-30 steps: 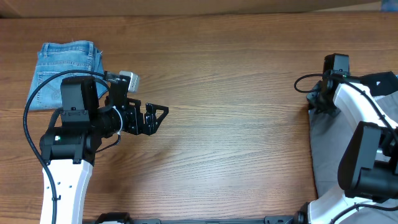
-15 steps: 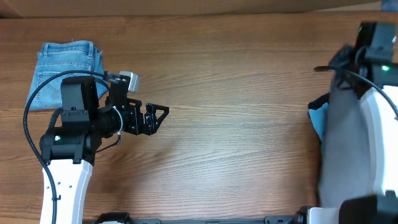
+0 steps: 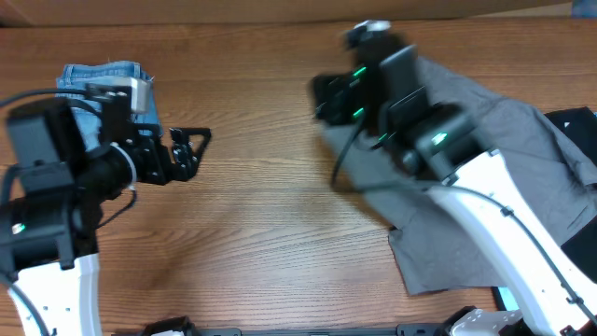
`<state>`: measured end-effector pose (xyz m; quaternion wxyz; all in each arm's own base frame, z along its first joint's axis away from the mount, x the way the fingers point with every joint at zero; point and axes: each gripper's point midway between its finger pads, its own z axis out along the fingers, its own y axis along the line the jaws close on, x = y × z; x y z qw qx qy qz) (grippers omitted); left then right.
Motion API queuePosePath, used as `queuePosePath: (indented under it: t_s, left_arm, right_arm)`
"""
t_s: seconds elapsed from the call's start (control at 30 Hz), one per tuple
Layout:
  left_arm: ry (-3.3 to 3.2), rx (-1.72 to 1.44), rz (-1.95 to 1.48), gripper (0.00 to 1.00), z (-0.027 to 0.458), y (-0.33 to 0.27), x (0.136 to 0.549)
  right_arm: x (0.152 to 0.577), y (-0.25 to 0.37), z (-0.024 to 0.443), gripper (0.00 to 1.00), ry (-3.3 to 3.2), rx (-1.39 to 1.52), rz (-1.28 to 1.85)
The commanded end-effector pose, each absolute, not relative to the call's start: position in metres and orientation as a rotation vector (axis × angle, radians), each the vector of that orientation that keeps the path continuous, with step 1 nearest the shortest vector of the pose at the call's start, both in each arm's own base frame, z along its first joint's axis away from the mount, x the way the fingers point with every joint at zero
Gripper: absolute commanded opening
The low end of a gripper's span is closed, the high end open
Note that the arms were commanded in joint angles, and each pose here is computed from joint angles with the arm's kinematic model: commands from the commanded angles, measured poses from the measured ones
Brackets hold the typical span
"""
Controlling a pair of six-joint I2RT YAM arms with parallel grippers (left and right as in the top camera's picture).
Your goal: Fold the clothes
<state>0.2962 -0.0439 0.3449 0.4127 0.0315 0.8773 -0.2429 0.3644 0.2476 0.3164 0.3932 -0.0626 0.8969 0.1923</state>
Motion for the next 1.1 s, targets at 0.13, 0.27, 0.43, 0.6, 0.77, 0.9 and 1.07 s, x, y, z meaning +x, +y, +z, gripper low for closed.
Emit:
queuePosePath:
  t_s: [0.13,0.27,0.43,0.6,0.77,0.9,1.07]
  left_arm:
    - [2.174,0.178,-0.565,1.0,0.361,-0.052,0.296]
    - [2.238,0.29,-0.589,1.0,0.342,-0.077,0.306]
    - [2.371,0.501,-0.603,1.0,0.291,-0.133,0.328]
    - [2.499,0.656,-0.514,1.0,0.222,-0.183,0.357]
    - [2.608,0.684,-0.573,1.0,0.154,-0.213,0.379]
    - [2.68,0.65,-0.687,0.94,0.109,-0.229,0.39]
    - [2.739,0.656,-0.765,0.84,0.07,-0.238,0.391]
  right_arm:
    - [0.364,0.204,0.36,0.82,2.155,-0.035,0.37]
    - [0.352,0.172,0.391,0.83,2.081,0.03,0.38]
    - [0.321,0.143,0.424,0.83,2.006,0.074,0.408]
    - [0.289,0.125,0.438,0.84,1.987,0.134,0.456]
    - [0.266,0.113,0.435,0.84,2.012,0.182,0.486]
    - [0.258,0.11,0.43,0.84,2.042,0.173,0.484]
    - [0.253,0.108,0.42,0.84,2.087,0.168,0.462]
